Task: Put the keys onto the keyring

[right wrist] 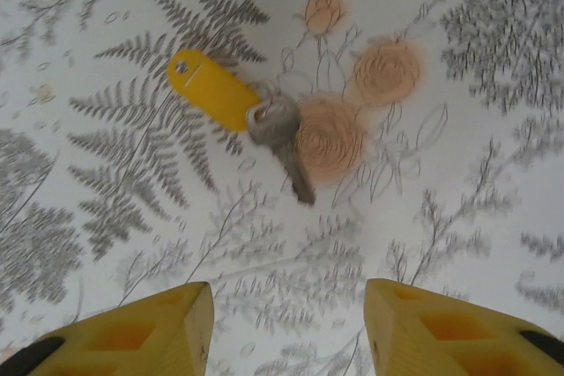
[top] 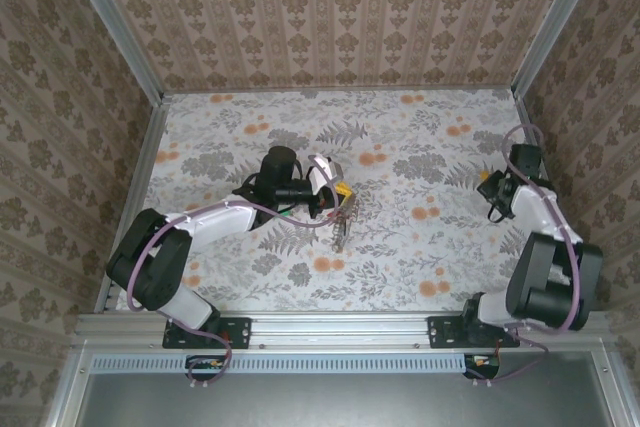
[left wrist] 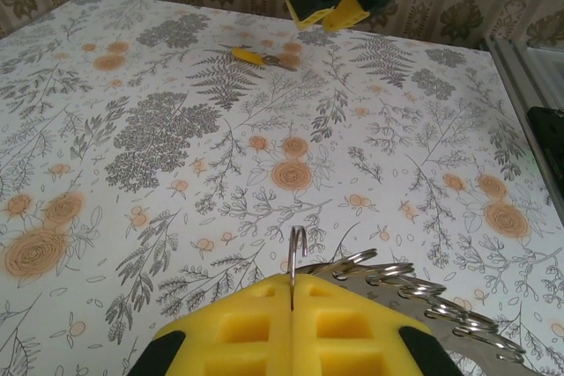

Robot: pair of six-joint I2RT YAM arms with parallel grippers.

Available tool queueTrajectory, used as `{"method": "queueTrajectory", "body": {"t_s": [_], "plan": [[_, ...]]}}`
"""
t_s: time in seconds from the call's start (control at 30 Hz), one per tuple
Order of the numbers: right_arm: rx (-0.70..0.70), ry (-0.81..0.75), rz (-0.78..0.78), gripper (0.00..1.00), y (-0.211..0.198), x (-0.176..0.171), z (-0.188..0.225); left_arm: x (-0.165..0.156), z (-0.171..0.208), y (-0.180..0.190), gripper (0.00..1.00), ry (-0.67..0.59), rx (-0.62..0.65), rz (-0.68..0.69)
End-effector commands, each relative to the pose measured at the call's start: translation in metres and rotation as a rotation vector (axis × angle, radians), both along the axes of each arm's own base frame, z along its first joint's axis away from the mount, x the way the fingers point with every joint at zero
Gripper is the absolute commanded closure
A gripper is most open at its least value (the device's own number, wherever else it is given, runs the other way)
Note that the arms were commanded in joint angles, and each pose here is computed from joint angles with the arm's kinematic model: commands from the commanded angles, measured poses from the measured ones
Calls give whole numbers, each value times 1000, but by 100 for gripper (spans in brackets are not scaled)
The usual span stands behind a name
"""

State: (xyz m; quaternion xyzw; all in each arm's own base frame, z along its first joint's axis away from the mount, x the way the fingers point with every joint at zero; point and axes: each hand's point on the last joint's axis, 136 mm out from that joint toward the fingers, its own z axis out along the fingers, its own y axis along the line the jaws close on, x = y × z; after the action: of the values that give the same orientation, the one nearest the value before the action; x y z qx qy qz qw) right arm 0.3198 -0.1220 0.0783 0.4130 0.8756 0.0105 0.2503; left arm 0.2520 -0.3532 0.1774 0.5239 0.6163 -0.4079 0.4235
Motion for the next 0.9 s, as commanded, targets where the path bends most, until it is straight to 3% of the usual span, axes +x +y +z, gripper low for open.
{"method": "queueTrajectory", "body": {"t_s": [0.0, 0.17, 0.23, 0.37, 0.53, 0.87], "plan": [[-6, 80, 36, 54, -11, 13, -8, 4, 18, -7, 100, -32, -53, -10], [35, 109, 88, 67, -19, 39, -25, 6, 16, -9, 100, -34, -47, -16], [107, 124, 88, 68, -15, 45, -28, 6, 16, -9, 100, -31, -47, -19], [54, 159, 63, 67, -34, 54, -31, 6, 17, -9, 100, -31, -49, -21], [105, 193, 82, 73, -35, 64, -42, 4, 16, -9, 100, -28, -48, -29], [171, 246, 116, 75, -23, 57, -63, 4, 15, -9, 100, -28, -46, -31]]}}
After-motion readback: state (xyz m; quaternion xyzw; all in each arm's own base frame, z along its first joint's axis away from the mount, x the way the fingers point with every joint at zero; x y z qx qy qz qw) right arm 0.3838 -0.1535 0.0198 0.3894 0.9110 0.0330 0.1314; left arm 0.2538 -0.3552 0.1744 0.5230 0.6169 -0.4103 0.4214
